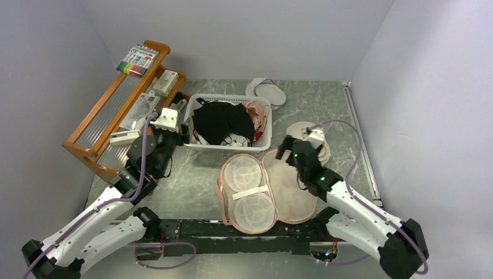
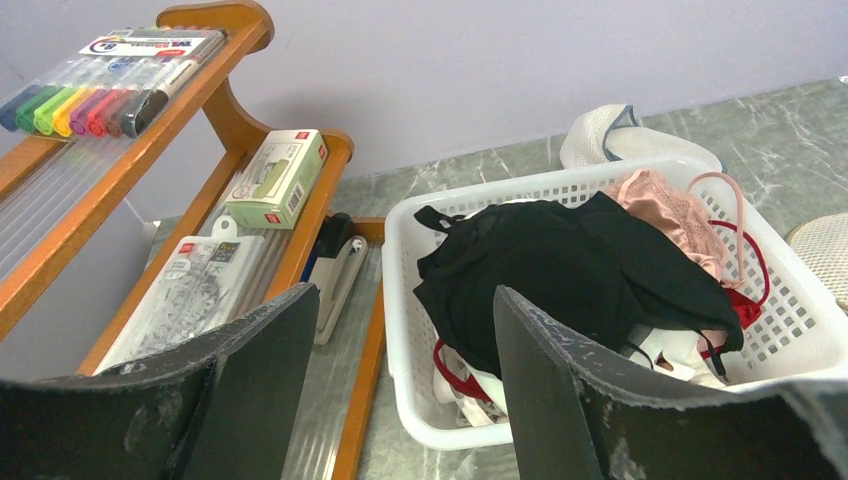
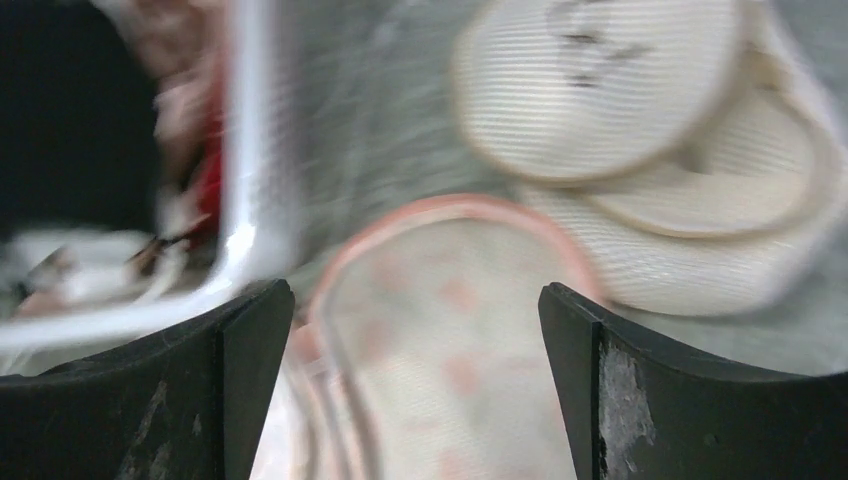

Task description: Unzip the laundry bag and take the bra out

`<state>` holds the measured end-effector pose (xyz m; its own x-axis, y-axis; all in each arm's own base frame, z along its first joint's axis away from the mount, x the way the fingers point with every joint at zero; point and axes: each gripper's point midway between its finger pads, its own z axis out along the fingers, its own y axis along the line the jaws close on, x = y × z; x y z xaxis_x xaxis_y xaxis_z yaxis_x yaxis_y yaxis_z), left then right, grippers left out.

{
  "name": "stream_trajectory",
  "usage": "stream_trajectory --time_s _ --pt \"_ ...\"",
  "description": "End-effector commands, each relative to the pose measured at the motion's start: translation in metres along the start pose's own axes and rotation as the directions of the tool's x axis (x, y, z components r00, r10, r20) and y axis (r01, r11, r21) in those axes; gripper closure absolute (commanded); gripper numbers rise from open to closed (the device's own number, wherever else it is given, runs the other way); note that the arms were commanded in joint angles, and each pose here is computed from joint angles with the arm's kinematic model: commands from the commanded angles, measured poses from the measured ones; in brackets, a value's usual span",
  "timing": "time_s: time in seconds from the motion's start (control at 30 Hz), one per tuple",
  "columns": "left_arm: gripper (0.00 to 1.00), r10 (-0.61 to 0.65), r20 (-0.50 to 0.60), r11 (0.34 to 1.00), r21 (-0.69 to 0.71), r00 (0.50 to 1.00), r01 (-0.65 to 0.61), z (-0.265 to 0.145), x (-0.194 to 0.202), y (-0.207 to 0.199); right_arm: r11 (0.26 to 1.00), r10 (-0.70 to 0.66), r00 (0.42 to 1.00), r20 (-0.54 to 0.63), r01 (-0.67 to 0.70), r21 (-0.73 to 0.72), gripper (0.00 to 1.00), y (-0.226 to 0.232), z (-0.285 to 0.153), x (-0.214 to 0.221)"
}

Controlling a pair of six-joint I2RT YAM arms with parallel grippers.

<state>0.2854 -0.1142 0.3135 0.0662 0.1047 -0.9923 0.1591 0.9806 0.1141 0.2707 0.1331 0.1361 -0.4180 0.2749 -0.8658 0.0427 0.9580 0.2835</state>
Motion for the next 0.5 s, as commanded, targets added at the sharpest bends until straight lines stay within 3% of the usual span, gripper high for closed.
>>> stream_trajectory --time_s 0.0,0.17,0.47 --pt "0.24 -0.019 0.021 1.000 -0.009 1.000 0.019 0.001 -0.011 0.003 0.971 0.169 0.982 -0.080 -0.152 0.186 0.07 -0.069 0.006 0.019" --pt "0.24 -0.020 0.020 1.000 -0.010 1.000 0.020 0.001 -0.011 0.003 0.902 0.348 0.933 -0.089 -0.307 0.303 0.16 -0.106 0.004 0.041" --pt "0.24 -0.017 0.019 1.000 -0.008 1.000 0.017 0.001 -0.011 0.003 0.878 0.388 0.917 -0.093 -0.337 0.340 0.23 -0.124 0.010 0.061"
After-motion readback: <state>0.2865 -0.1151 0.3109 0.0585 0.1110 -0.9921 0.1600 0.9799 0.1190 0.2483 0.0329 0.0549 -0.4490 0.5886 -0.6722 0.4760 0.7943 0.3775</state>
